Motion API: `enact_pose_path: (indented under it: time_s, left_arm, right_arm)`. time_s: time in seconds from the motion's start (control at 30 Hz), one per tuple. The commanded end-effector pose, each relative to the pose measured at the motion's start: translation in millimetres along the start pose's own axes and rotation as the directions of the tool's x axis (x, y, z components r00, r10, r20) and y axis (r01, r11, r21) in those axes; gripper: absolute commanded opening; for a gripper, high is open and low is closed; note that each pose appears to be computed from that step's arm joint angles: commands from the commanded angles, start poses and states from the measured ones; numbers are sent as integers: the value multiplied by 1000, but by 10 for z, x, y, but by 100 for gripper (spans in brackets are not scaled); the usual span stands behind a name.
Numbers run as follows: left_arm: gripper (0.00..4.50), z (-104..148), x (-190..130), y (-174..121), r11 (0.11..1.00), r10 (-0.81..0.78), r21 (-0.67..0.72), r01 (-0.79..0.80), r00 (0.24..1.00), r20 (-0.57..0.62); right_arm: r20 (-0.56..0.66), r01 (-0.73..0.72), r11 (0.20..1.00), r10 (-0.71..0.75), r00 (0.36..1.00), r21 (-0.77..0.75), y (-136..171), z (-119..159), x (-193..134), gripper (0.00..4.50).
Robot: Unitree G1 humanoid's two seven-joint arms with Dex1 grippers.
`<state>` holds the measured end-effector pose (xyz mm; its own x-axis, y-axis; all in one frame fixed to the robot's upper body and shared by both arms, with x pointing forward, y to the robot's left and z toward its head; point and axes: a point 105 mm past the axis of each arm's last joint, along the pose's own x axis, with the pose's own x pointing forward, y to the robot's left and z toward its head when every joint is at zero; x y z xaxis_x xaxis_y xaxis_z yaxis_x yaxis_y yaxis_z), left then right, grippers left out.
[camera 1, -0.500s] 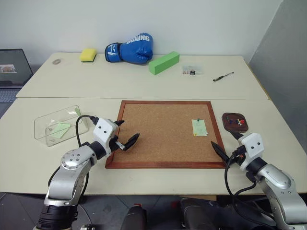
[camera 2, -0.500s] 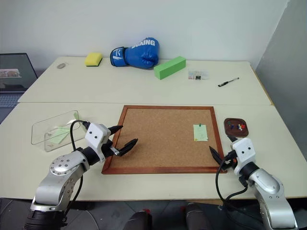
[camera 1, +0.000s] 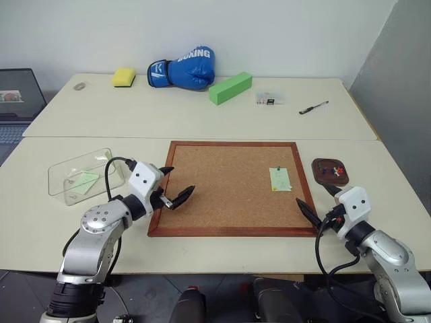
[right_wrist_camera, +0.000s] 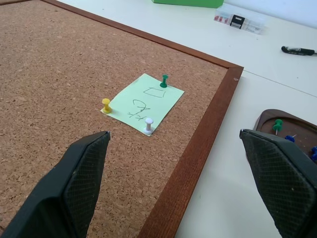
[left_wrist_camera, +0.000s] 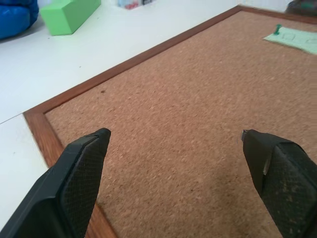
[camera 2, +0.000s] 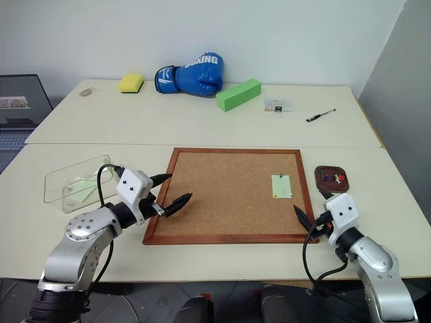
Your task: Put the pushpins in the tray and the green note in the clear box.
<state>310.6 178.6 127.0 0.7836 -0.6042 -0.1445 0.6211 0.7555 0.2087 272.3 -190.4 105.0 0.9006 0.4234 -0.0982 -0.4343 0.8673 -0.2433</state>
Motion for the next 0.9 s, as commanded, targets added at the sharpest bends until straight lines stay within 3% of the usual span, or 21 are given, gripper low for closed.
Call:
enact_pose_path:
  time_s: [0.03,0.1,0.27,0.6,0.87,0.9]
  left_arm:
    - [450,218,48,6,999,-34,-8,35,997,72]
    - [450,304,142,-62,996,-88,24,86,992,92]
    - [375,397,341,-194,980,-191,81,184,977,99]
    - [177,419,523,-493,925,-373,111,363,924,87]
    - [2,271,727,-702,896,-437,112,430,898,51]
    - [1,245,759,-714,897,-436,108,429,899,47]
  right_arm:
    - [81,-7,999,11,997,-45,28,225,11,446]
    - [100,-13,998,18,995,-57,55,286,17,446]
    - [123,-22,997,31,992,-72,128,357,8,450]
    - [132,-68,996,75,988,-57,259,414,-47,450]
    - [108,-106,993,111,988,-54,273,406,29,450]
    - [108,-103,993,108,988,-52,255,410,53,450]
